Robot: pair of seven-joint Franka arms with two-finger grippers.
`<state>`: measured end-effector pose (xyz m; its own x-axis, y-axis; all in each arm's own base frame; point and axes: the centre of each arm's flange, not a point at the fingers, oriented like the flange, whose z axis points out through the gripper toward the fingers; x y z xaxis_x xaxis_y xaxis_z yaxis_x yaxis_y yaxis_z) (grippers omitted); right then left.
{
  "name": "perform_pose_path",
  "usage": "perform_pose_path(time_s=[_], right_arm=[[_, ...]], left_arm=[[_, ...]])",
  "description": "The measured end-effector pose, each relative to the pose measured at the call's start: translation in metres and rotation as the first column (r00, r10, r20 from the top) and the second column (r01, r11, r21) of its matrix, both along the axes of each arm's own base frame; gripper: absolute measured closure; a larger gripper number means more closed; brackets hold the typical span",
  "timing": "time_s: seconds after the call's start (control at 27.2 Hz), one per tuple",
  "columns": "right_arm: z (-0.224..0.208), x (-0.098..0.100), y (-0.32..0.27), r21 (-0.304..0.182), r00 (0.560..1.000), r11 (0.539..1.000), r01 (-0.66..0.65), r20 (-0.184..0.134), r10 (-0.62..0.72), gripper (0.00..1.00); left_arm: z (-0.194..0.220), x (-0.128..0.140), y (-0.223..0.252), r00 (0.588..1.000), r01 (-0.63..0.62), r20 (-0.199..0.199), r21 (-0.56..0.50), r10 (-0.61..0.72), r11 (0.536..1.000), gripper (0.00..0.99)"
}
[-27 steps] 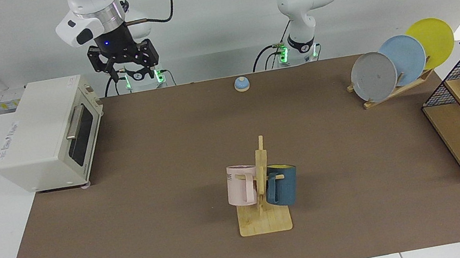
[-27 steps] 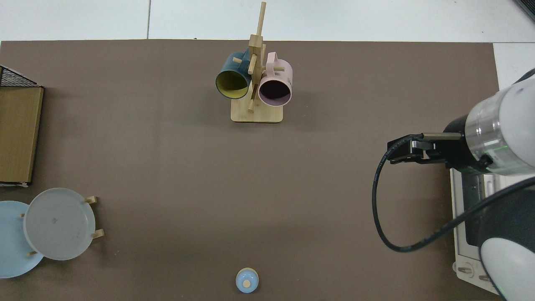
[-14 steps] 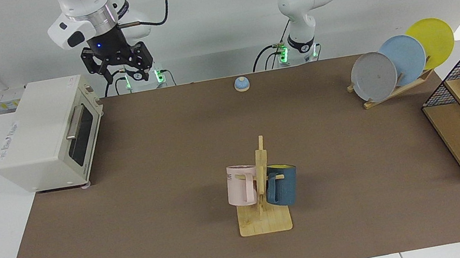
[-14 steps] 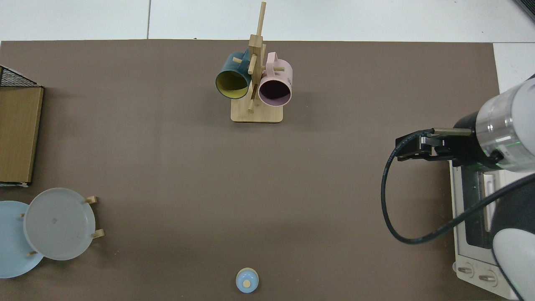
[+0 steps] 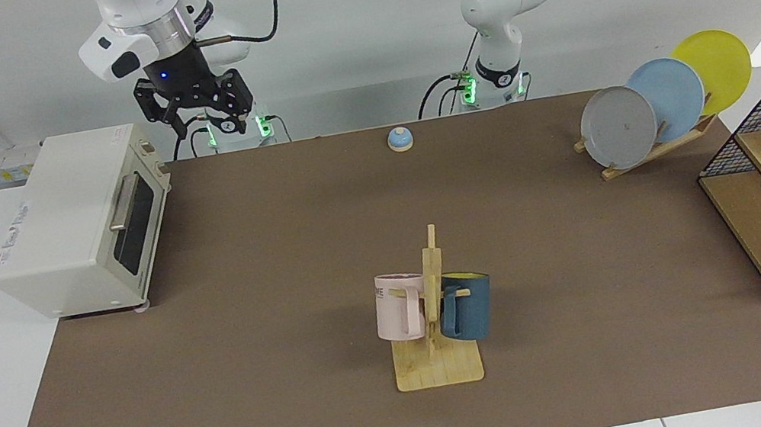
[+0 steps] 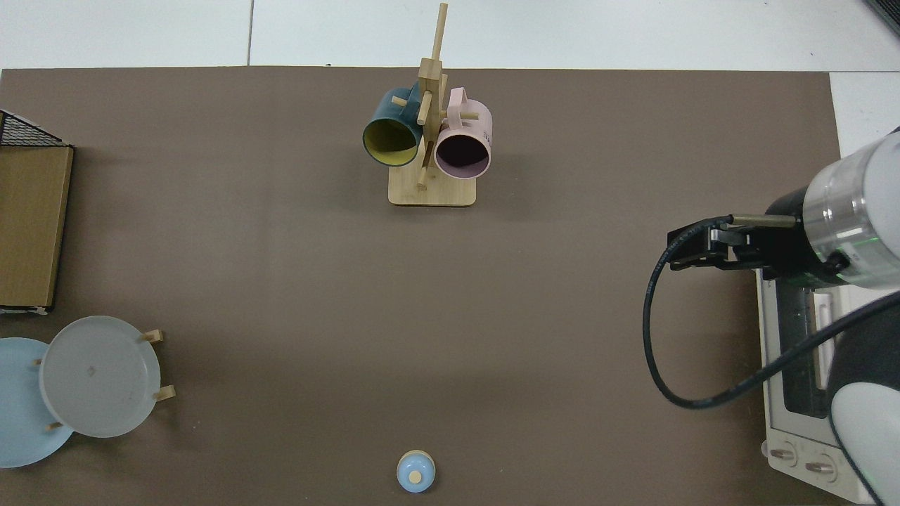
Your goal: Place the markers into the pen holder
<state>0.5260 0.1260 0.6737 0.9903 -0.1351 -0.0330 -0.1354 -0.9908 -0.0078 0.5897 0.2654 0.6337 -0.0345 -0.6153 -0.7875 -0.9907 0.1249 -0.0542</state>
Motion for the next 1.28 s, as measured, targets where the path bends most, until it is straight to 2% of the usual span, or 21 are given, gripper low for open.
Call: perform_pose_path(time_s=[0.29, 1.28], right_arm=[[0.0, 0.001, -0.003, 0.0, 1.0, 1.0, 0.006, 0.0, -0.006, 0.0], [0.0, 0.001, -0.005, 0.0, 1.0, 1.0, 0.009, 0.0, -0.009, 0.0]], left_arm=[[-0.022, 0.009, -0.001, 1.0, 0.001, -0.03, 0.003, -0.001, 1.0, 0.811], [-0.1, 0.009, -0.007, 0.995, -0.094, -0.046, -0.057, 0.091, 0.994, 0.811]])
